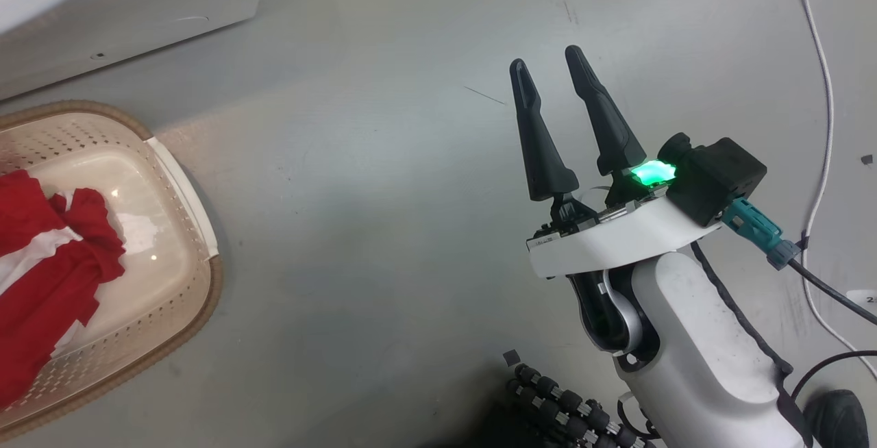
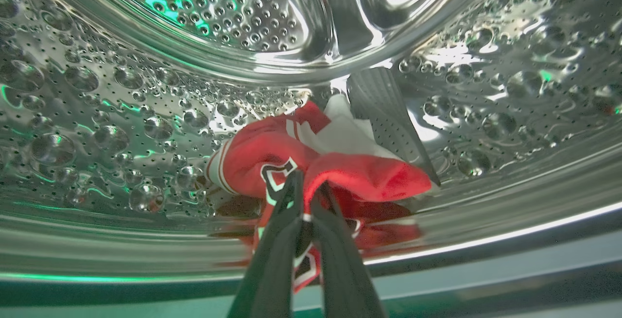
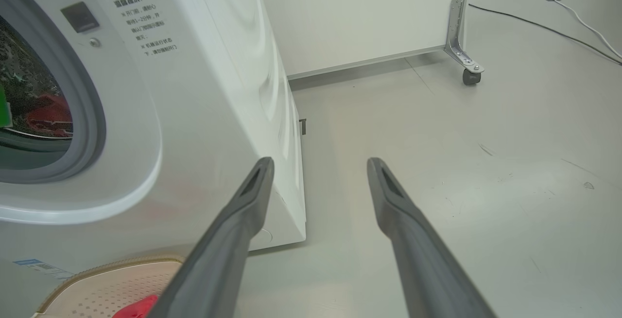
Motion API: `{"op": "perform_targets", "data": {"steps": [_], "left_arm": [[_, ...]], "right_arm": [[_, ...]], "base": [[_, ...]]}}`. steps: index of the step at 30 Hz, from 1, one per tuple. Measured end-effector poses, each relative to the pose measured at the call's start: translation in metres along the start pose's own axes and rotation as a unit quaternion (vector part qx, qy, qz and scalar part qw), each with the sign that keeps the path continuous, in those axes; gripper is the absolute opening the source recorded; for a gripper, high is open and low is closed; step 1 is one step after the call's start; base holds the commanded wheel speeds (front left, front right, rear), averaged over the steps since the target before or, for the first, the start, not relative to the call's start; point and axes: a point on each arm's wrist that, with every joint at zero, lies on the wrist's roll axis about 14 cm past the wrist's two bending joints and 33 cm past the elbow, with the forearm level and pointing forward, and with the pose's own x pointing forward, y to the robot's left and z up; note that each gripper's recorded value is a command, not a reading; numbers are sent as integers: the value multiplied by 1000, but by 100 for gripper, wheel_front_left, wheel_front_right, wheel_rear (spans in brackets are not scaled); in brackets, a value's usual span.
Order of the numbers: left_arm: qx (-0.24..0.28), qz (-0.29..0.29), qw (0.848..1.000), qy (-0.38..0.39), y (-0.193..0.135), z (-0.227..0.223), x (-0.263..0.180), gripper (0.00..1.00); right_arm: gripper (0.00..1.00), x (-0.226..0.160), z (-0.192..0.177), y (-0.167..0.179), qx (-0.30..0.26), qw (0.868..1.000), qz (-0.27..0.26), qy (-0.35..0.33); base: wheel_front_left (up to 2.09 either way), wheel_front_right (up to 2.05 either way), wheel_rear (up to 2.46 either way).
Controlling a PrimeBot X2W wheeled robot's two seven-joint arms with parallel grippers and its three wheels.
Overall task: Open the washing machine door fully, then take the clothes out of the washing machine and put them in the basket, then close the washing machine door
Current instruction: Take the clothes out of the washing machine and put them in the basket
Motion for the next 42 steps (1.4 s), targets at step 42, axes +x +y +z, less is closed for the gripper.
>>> {"op": "perform_targets", "data": {"steps": [42], "left_arm": [[-121, -27, 942, -313, -32, 78, -186, 0]], "right_arm": [[100, -15, 11, 44, -65, 996, 66, -19]], "base": [[0, 0, 0]]}}
